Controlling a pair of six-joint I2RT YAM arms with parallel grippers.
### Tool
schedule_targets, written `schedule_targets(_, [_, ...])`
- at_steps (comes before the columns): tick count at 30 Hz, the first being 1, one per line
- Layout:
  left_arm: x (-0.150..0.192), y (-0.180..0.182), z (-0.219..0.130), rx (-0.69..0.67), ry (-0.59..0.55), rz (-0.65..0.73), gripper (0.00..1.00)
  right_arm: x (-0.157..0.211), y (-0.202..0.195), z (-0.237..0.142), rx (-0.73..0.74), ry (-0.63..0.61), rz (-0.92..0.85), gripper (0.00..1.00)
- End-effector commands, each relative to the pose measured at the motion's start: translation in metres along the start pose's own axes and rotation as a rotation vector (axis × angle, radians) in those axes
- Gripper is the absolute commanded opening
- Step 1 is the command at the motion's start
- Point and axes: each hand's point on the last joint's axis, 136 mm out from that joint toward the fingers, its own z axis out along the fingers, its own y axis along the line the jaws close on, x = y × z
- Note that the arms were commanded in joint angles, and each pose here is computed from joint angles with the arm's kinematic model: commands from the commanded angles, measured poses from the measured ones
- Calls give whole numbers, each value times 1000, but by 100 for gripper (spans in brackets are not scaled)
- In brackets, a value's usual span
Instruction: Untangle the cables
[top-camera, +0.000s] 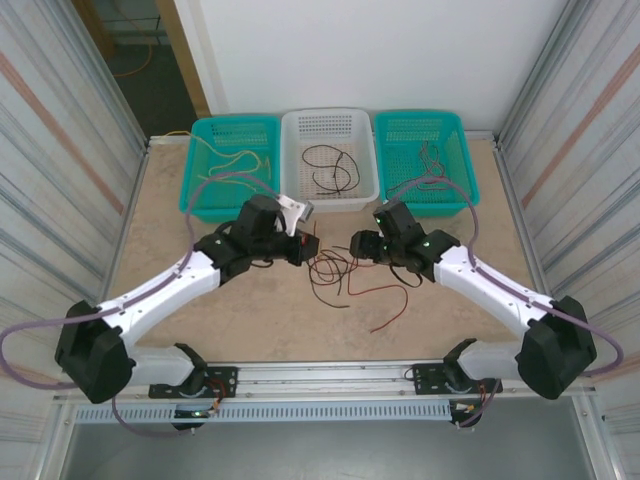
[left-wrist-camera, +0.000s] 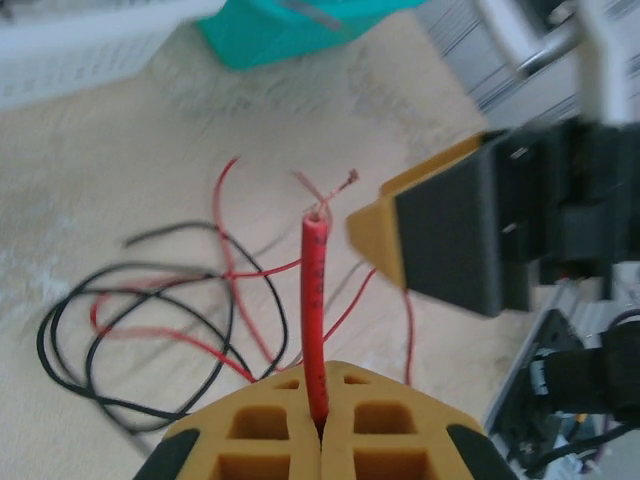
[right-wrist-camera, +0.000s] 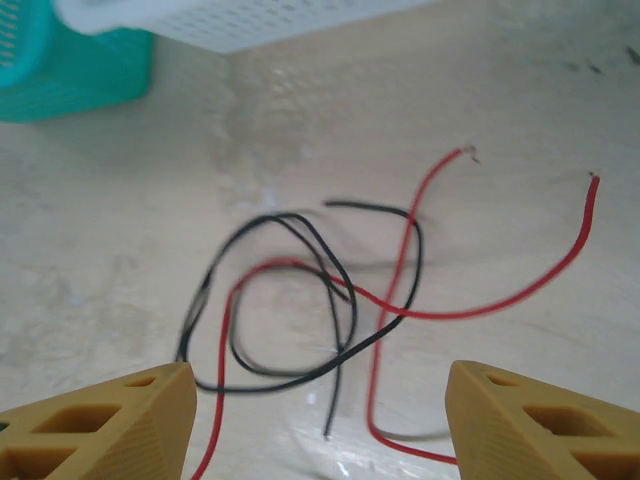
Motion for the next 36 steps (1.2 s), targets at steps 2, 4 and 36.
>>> schedule_targets(2, [-32, -45, -42, 96, -58, 140, 0, -28, 39, -24, -141, -95, -105, 67])
schedule_targets(4, [-46, -52, -57, 88, -100, 166, 0, -36, 52, -33, -182, -117, -137, 67])
schedule_targets(36, [-141, -100, -135, 332, -331, 194, 0, -42, 205, -141, -592, -250, -584, 30])
